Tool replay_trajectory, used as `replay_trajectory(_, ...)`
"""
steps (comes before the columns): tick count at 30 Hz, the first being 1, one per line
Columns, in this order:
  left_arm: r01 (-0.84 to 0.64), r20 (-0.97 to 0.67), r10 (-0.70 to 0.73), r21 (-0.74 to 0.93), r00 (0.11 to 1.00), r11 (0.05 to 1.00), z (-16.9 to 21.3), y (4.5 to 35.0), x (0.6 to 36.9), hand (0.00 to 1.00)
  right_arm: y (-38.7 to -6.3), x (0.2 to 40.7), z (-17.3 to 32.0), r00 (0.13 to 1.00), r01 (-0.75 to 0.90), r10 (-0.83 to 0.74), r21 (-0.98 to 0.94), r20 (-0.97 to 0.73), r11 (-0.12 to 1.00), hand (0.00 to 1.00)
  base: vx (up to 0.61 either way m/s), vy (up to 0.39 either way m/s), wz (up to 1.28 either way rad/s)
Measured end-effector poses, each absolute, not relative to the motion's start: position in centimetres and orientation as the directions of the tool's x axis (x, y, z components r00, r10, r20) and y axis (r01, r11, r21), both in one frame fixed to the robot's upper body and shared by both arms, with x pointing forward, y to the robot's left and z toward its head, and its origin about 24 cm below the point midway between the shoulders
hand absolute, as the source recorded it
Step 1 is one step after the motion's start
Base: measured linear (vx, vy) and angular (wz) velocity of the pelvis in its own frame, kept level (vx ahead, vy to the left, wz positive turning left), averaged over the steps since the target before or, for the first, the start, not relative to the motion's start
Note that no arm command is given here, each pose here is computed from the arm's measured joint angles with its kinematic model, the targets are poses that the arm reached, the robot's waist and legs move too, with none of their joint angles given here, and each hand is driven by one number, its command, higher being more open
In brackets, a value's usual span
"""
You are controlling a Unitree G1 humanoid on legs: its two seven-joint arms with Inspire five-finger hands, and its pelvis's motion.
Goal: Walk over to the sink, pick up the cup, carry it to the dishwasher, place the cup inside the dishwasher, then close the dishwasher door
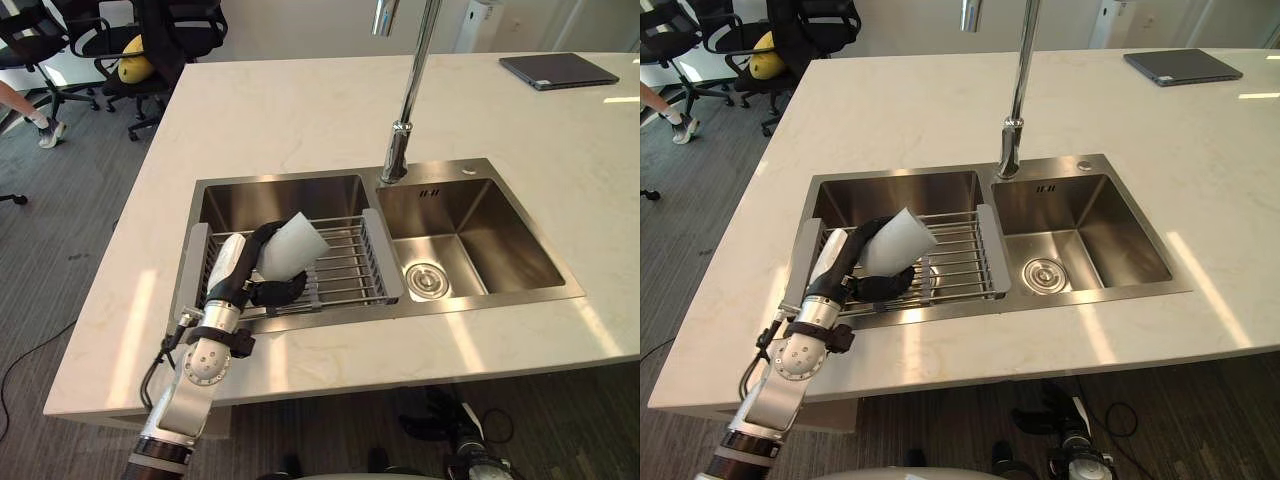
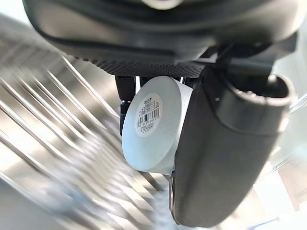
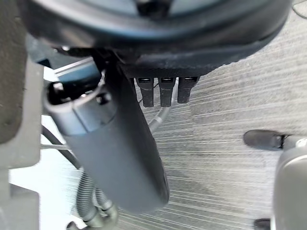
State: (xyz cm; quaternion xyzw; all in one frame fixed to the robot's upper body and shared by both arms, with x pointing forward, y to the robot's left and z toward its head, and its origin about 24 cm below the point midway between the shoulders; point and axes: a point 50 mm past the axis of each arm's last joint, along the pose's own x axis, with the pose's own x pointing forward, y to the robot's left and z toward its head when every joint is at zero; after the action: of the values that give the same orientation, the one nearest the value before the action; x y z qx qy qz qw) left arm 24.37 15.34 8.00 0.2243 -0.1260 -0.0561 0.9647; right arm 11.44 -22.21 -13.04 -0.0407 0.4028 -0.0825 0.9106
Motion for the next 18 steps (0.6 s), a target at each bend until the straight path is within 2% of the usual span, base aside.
replay_trajectory(3,0.098,0.285,-0.184,0.290,0.941,0.952,9.0,13.7,23.9,0.30,-22.2,11.0,-13.2,0.652,0.165,-0.199,-0.119,-0.732,0.979,0.90,-0.06,-0.018,-0.03)
replay_trajectory(7,0.112,0.339,-0.145,0.116,0.929,0.987,10.1,13.4,23.7,0.30,-22.4,10.2,-13.4,0.631,0.204,-0.226,-0.122,-0.742,0.971,0.90,-0.03,-0.011,-0.02)
replay_trajectory(18,0.107,0.336,-0.064,-0.113,0.940,0.988,10.0,13.2,22.8,0.30,-22.0,10.2,-13.5,0.628,0.240,-0.228,-0.094,-0.744,0.966,0.90,0.00,-0.001,-0.02)
